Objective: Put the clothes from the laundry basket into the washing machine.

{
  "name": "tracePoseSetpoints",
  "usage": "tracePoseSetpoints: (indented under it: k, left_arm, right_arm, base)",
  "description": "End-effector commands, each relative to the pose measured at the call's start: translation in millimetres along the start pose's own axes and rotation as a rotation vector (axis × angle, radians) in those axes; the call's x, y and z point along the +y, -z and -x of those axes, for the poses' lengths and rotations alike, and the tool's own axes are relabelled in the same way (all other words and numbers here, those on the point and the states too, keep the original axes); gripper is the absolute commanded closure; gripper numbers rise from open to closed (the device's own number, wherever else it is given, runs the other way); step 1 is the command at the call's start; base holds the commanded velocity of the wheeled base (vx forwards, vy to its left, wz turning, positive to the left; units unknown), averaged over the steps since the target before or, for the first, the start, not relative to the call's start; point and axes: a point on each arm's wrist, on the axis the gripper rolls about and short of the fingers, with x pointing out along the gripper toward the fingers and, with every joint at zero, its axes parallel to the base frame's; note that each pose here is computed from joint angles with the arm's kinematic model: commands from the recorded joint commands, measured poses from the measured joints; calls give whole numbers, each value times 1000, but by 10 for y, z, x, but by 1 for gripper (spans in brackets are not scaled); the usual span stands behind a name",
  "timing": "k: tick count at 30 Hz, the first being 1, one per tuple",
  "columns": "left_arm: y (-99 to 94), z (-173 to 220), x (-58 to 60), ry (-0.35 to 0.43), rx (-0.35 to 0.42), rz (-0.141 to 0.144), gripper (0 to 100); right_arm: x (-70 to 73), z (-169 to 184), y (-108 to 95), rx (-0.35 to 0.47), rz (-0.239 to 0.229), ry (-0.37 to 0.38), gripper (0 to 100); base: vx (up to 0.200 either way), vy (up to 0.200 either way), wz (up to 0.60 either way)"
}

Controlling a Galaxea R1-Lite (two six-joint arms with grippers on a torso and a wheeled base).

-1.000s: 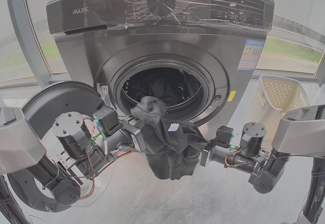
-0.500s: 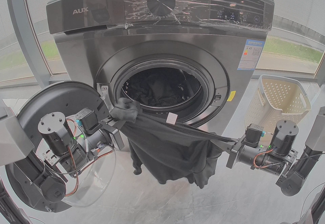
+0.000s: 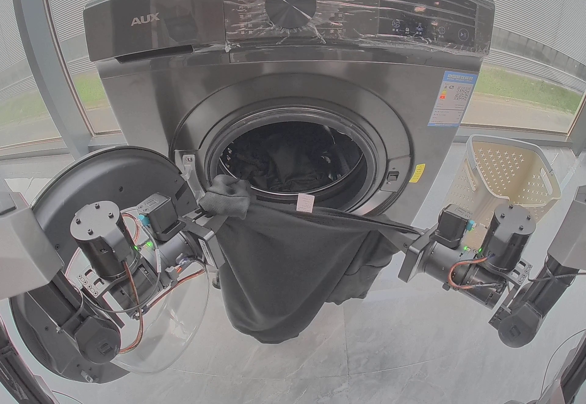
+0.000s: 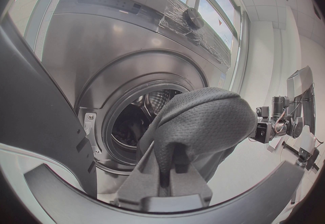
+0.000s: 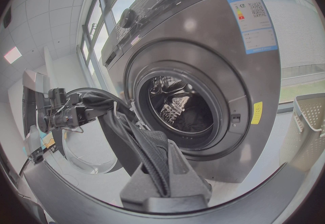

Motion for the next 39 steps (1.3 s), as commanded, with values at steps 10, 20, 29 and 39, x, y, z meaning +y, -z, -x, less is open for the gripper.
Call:
tracePoseSetpoints:
  k: [10, 20, 29, 39]
  left_arm:
    - [-13, 5, 22, -16, -6, -12, 100]
    - [-62, 6, 17, -15, -26, -10, 100]
    - [-90, 17, 23, -17, -36, -9, 100]
    - [-116, 27, 19, -16, -45, -5, 100]
  right_arm:
    - [-87, 5, -267, -110, 22, 49, 100]
    - [-91, -61, -409, -182, 32, 100, 100]
    - [-100, -94, -576, -256, 32, 124, 100]
    - [-90, -106, -603, -268, 32, 122, 100]
  base:
    - [0, 0, 0]
    - [0, 0, 0]
    - [0, 0, 0]
    - [0, 0, 0]
